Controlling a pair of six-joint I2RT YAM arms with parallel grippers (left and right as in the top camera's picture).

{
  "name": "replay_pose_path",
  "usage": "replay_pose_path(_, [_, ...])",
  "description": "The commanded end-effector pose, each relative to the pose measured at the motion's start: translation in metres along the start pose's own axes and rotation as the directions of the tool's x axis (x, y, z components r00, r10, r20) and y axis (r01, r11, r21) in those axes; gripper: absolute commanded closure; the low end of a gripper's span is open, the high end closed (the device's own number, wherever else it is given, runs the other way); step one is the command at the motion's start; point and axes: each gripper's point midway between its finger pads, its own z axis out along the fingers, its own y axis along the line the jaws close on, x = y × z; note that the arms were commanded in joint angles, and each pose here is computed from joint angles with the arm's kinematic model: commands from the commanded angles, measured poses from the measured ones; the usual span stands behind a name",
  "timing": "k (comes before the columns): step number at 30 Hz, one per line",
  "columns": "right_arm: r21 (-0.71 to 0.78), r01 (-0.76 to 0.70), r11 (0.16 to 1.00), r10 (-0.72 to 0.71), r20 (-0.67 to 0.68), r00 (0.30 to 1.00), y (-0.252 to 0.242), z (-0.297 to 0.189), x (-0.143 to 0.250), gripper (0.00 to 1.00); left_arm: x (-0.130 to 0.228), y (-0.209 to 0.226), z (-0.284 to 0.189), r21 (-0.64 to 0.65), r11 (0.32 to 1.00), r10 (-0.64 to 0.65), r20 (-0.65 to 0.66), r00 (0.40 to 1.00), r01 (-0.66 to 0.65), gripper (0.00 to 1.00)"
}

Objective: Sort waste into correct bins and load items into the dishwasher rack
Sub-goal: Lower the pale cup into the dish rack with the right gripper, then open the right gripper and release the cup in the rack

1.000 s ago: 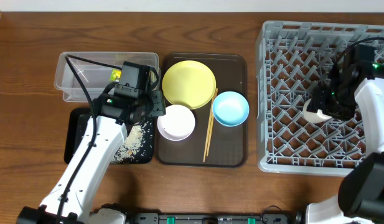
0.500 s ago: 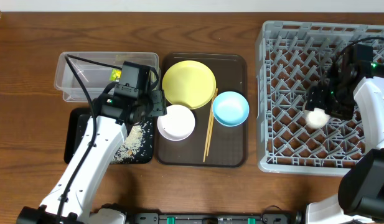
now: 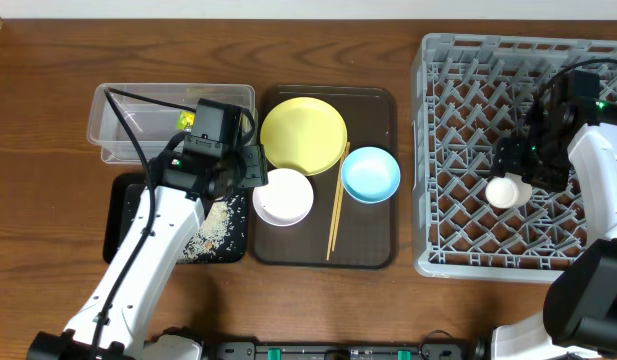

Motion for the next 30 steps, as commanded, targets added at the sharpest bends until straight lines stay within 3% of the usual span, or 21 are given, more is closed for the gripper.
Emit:
replay_pose_path(1, [-0.031, -0.005, 0.999, 0.005, -0.015, 1.0, 0.005, 0.001, 0.002, 0.38, -0.003, 0.002, -0.005, -0.009, 1.0, 0.012, 0.017, 1.0, -0.011, 0.38])
replay_pose_path(3, [-0.048, -0.007, 0.999, 0.005, -0.025, 1.0, 0.007, 0.001, 0.004, 0.56, -0.003, 0.002, -0.005, -0.009, 1.0, 0.012, 0.017, 1.0, -0.011, 0.38])
replay_pose_path(6, [-0.049, -0.007, 0.999, 0.006, -0.027, 1.0, 0.007, 0.001, 0.004, 0.98, -0.003, 0.002, -0.005, -0.009, 1.0, 0.011, 0.016, 1.0, -0.011, 0.37])
replay_pose_path(19, [-0.044, 0.012, 0.999, -0.015, -0.054, 0.998, 0.006, 0.001, 0.011, 0.99, -0.003, 0.002, -0.005, -0.009, 1.0, 0.011, 0.016, 1.0, -0.011, 0.37])
replay_pose_path(21, [-0.071, 0.016, 0.997, -0.021, -0.061, 0.998, 0.011, 0.001, 0.013, 0.99, -0.003, 0.002, -0.005, -0.009, 1.0, 0.011, 0.016, 1.0, -0.011, 0.37])
replay_pose_path(24, [-0.213, 0.122, 0.969, -0.141, -0.08, 0.987, 0.035, -0.005, 0.025, 0.99, -0.003, 0.002, -0.005, -0.009, 1.0, 0.011, 0.016, 1.0, -0.011, 0.37])
replay_pose_path(30, [-0.22, 0.13, 0.967, -0.148, -0.071, 0.986, 0.037, -0.014, 0.03, 0.99, -0.003, 0.002, -0.005, -0.009, 1.0, 0.011, 0.016, 1.0, -0.011, 0.37])
